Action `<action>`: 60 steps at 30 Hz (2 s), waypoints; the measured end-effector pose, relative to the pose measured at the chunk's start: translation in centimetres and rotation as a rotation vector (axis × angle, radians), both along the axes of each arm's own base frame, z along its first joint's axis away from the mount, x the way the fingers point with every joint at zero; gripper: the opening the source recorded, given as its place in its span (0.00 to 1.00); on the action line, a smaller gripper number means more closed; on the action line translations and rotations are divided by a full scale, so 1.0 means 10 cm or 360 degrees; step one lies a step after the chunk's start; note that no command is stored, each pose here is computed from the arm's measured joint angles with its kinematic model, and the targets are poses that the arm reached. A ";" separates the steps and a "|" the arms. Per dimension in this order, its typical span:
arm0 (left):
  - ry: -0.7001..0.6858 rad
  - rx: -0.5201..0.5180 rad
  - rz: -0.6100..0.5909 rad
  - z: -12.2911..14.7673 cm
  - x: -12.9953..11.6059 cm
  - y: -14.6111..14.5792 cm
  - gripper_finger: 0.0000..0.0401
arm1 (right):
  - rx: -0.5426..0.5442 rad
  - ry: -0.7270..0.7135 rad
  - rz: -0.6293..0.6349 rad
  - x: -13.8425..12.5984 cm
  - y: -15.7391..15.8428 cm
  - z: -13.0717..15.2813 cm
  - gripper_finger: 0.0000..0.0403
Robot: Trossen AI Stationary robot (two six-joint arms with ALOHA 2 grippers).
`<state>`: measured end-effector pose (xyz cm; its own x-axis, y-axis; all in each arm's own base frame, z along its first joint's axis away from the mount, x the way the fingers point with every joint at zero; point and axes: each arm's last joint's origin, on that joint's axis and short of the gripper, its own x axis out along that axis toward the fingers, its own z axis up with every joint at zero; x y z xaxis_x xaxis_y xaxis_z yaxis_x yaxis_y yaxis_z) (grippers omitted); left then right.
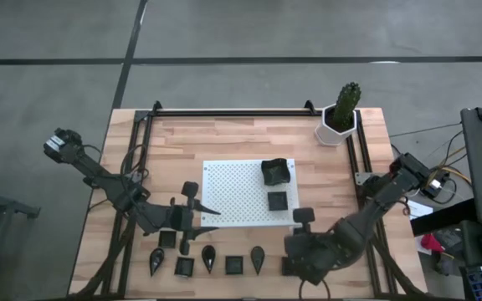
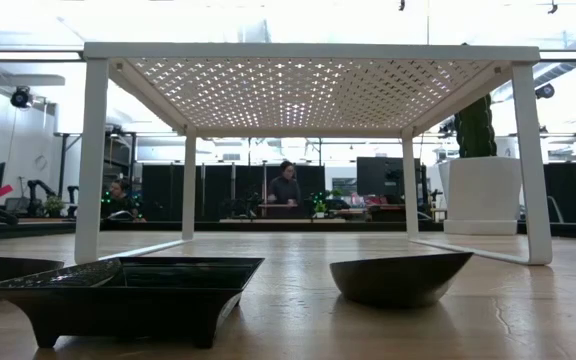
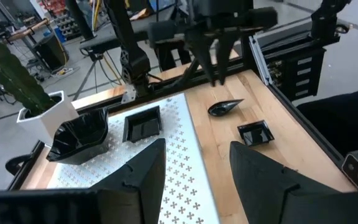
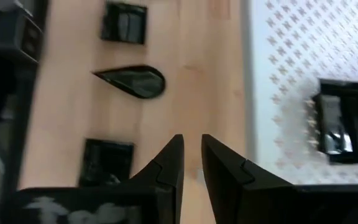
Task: Pick & Place Mini shaped plates
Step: Stack the square plate on top of the other square plate on the shelf
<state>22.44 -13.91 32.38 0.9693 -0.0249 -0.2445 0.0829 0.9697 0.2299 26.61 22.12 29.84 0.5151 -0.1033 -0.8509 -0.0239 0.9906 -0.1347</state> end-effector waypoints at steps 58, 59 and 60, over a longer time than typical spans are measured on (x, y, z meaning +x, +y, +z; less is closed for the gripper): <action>-0.0045 -0.0045 0.0004 -0.05 0.01 0.00 0.44 | 0.0186 0.0329 -0.0184 0.01 0.88 -1.35 0.34; -0.0044 -0.0045 0.0004 -0.05 0.01 0.00 0.44 | 0.0180 0.0332 -0.0180 0.02 0.90 -1.38 0.33; -0.0044 -0.0045 0.0004 -0.05 0.01 0.00 0.44 | 0.0166 0.0343 -0.0177 0.03 0.91 -1.41 0.33</action>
<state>22.54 -13.89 31.85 0.9757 -0.0291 -0.2170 0.0746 0.9760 0.2046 26.91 31.27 15.71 0.3113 -0.0553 -0.9487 0.0687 0.9970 -0.0356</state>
